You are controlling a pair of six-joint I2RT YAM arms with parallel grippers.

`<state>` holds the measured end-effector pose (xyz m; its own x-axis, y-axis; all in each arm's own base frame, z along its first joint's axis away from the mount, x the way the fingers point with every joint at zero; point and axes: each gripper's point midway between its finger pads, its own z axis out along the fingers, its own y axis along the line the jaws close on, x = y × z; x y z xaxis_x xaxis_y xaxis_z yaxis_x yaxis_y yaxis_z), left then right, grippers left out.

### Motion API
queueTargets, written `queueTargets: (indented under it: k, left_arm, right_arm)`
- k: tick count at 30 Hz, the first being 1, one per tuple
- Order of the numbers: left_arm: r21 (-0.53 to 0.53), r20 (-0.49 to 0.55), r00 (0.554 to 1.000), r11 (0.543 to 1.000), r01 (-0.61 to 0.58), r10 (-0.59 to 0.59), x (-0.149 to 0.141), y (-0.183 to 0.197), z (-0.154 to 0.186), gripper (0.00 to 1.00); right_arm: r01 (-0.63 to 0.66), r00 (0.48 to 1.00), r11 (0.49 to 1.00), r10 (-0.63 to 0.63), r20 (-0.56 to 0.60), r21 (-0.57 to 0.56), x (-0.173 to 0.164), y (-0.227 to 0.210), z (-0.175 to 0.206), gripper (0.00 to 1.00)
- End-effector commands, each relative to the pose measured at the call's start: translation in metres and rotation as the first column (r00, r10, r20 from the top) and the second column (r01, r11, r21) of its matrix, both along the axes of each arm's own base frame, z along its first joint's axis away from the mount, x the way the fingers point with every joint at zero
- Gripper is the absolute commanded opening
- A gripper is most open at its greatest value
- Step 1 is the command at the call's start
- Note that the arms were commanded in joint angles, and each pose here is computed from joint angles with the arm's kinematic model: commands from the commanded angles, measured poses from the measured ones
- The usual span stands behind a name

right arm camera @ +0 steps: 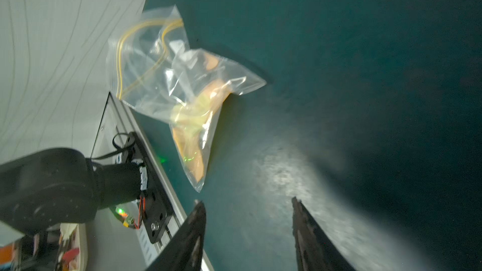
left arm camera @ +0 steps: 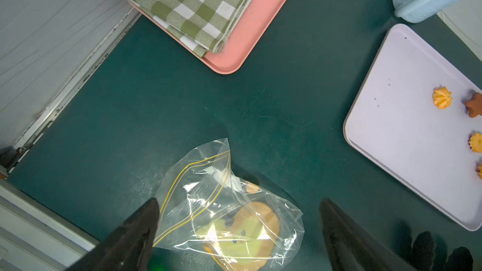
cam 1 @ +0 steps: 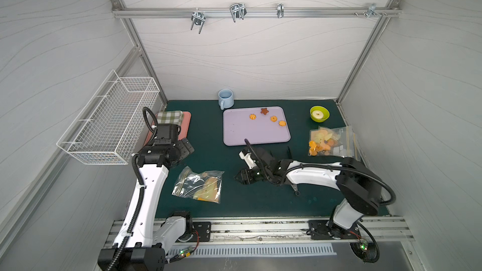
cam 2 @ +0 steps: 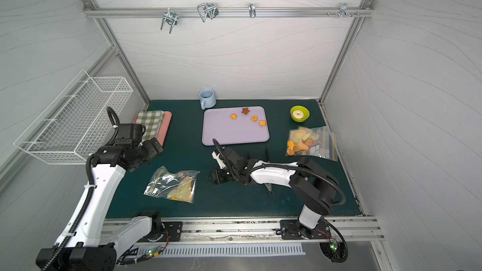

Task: Put the cookies into a resealable bag to prevent moisture
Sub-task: Move the ziploc bag to the center of the board.

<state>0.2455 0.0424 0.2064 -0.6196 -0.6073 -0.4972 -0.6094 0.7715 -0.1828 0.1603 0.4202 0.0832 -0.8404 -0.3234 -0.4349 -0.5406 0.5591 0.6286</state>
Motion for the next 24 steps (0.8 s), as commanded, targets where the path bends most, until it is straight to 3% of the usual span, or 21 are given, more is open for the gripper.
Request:
queueTargets:
  k: [1,10,15,19,24]
  left_arm:
    - [-0.019,0.009,1.0,1.0,0.001,-0.001,-0.002,0.001,0.003,0.96]
    - [-0.021,0.014,0.999,0.999,0.035,-0.035,-0.001,-0.002,0.002,0.94]
    - [-0.019,0.011,0.999,0.999,0.04,-0.04,0.0,-0.002,0.002,0.93]
    - [-0.031,0.019,0.999,0.998,0.051,-0.05,0.0,-0.005,0.001,0.93]
    - [-0.079,0.061,0.994,0.992,0.1,-0.095,0.005,-0.017,0.003,0.94]
  right_arm:
    - [-0.023,0.996,0.99,0.034,-0.078,0.141,-0.01,0.041,0.016,0.56]
    - [-0.041,0.981,0.978,0.078,-0.175,0.203,-0.012,0.075,-0.007,0.57]
    - [-0.045,0.981,0.985,0.075,-0.179,0.165,-0.008,0.083,-0.019,0.51]
    - [-0.05,0.98,0.983,0.083,-0.182,0.176,-0.007,0.087,-0.02,0.36]
    - [-0.037,0.985,0.98,0.069,-0.156,0.197,-0.001,0.079,-0.011,0.07]
